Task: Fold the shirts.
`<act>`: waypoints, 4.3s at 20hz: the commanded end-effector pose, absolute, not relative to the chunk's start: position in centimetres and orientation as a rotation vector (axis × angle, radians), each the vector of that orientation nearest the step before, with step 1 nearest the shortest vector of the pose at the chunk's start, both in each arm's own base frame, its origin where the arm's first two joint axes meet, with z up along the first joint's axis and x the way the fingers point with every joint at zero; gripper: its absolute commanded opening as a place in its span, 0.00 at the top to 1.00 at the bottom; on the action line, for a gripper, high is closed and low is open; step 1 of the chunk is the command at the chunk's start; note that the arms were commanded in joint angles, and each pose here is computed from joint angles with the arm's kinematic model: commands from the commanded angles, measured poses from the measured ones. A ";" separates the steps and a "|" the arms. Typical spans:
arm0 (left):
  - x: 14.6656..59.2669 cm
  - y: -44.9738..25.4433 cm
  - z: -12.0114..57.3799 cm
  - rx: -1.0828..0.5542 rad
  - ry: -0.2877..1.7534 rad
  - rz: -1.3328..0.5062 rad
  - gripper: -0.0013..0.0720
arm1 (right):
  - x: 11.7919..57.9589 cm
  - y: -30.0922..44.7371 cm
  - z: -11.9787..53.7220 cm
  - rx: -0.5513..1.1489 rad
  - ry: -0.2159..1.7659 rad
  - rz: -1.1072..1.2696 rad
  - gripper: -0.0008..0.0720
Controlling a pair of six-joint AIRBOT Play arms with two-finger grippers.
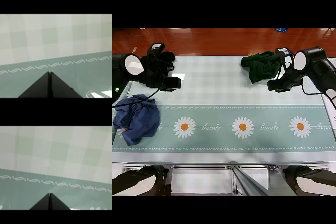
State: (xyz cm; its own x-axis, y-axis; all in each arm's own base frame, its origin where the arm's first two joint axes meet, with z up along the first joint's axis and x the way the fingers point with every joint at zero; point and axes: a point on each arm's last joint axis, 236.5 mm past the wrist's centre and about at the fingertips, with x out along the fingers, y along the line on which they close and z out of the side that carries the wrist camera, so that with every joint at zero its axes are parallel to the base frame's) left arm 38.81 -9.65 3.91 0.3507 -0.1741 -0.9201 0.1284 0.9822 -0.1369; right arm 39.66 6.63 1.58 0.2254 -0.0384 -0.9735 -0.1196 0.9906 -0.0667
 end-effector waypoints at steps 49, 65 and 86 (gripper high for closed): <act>30.9 -7.1 10.5 -0.226 0.959 -0.268 0.52 | 38.0 18.4 37.2 -0.093 0.448 0.539 0.95; 27.1 -13.9 2.8 -0.486 1.123 -0.435 0.52 | 32.4 34.6 1.4 0.147 1.115 0.642 0.43; 29.7 -22.2 -8.8 -0.832 1.386 -0.603 0.95 | 19.9 6.0 -6.4 0.857 1.297 0.076 0.43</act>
State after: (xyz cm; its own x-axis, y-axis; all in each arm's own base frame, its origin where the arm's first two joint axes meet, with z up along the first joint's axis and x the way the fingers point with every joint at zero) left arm 28.62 -20.83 -8.65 0.0935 -0.7562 -0.6476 -0.1446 0.6332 -0.7603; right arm 22.77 2.84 -4.23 0.3996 0.4035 -0.8231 0.4101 0.7243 0.5542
